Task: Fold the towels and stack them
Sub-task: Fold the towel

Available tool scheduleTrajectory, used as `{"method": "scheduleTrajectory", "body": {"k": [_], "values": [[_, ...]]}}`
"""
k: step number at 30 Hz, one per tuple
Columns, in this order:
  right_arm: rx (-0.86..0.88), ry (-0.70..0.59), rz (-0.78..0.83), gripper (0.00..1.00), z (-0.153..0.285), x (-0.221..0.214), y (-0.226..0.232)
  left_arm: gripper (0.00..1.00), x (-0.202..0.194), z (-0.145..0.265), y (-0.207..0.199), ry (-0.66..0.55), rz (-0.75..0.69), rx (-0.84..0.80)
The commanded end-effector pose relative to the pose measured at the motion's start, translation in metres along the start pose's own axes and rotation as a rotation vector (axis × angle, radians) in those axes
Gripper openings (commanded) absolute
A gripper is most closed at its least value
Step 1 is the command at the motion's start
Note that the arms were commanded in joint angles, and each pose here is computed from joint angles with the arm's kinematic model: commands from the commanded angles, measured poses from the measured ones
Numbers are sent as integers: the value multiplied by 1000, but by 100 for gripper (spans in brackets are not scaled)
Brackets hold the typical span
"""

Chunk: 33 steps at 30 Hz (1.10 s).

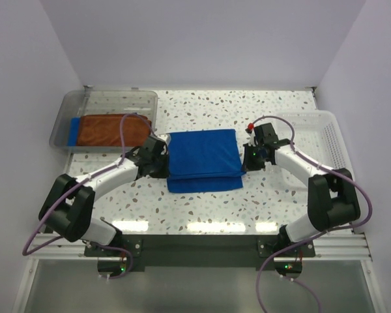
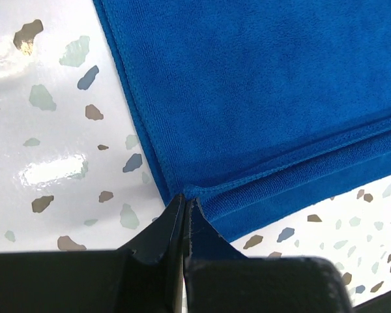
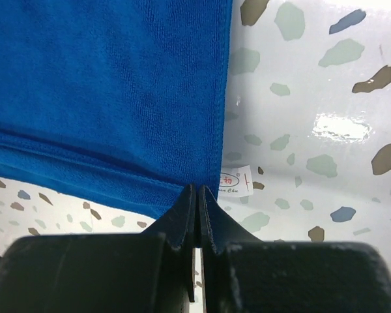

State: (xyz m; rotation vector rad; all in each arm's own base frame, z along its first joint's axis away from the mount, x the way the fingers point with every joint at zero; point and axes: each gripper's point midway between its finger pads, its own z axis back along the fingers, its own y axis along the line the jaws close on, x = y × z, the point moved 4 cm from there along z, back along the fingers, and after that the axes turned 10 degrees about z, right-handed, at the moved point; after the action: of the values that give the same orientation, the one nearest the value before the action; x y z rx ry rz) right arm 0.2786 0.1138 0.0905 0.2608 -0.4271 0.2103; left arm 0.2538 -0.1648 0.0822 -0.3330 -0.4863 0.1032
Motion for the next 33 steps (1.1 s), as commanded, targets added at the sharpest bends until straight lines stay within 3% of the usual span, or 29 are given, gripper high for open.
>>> {"method": "scheduleTrajectory", "body": {"k": [1,12,21,33], "values": [[-141,6,7,0,-2,-4,-28,0,-7,-3,36,9,-19,178],[-127,47,10,0,-8,-13,-26,0,-7,4,41,6,-25,207],[-144,-58,28,0,25,12,-16,0,24,33,26,-84,-33,203],[-141,25,-1,0,-1,-21,-21,0,-23,6,46,41,-12,194]]}}
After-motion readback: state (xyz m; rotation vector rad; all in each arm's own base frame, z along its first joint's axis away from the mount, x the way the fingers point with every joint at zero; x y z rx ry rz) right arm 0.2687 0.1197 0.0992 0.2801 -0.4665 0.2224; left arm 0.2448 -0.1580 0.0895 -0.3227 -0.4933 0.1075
